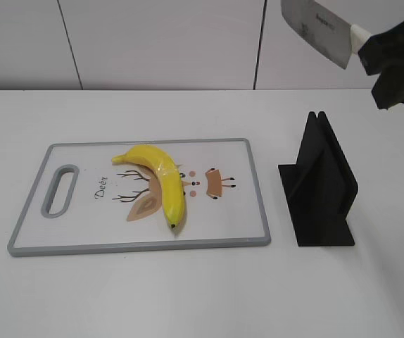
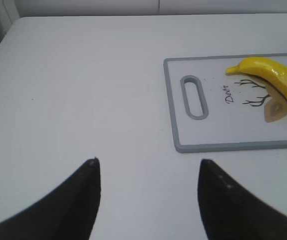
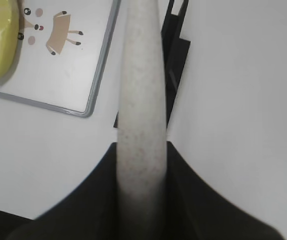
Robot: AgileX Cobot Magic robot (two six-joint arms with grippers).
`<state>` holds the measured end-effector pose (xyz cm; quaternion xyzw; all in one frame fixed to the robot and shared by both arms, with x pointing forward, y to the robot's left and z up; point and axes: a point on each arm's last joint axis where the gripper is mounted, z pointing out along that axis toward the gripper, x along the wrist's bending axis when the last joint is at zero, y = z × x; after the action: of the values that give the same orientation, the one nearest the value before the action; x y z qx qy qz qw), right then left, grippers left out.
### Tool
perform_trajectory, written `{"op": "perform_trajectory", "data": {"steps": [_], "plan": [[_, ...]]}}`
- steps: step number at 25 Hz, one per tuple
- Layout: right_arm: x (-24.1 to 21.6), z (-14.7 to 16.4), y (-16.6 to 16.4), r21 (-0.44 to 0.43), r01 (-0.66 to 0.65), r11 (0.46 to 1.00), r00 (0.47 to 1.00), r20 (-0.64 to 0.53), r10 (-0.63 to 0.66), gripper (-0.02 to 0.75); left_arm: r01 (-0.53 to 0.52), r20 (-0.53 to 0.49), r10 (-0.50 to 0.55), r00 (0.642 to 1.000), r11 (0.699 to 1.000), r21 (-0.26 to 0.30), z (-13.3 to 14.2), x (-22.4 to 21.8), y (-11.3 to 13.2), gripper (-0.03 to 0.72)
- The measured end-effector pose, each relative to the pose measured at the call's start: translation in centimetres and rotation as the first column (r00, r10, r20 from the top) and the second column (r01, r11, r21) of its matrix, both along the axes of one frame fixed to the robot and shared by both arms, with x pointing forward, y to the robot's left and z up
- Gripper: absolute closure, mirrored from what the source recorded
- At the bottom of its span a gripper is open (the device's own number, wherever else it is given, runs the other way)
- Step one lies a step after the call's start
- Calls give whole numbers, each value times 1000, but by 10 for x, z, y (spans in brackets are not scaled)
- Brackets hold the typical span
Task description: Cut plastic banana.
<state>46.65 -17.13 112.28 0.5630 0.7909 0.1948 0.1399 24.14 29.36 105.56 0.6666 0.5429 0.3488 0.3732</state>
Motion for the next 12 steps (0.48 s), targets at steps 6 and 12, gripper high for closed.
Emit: {"op": "perform_trajectory", "data": {"steps": [6,12], "plan": [[28,2,16,-99,-134,986,991,-23,132,569,75,13,-75,997,997,17,27,34,-7,109],[59,-3,34,-210,-333,919,943,-76,325,569,183,-67,-179,982,981,64,45,77,-14,142]]}}
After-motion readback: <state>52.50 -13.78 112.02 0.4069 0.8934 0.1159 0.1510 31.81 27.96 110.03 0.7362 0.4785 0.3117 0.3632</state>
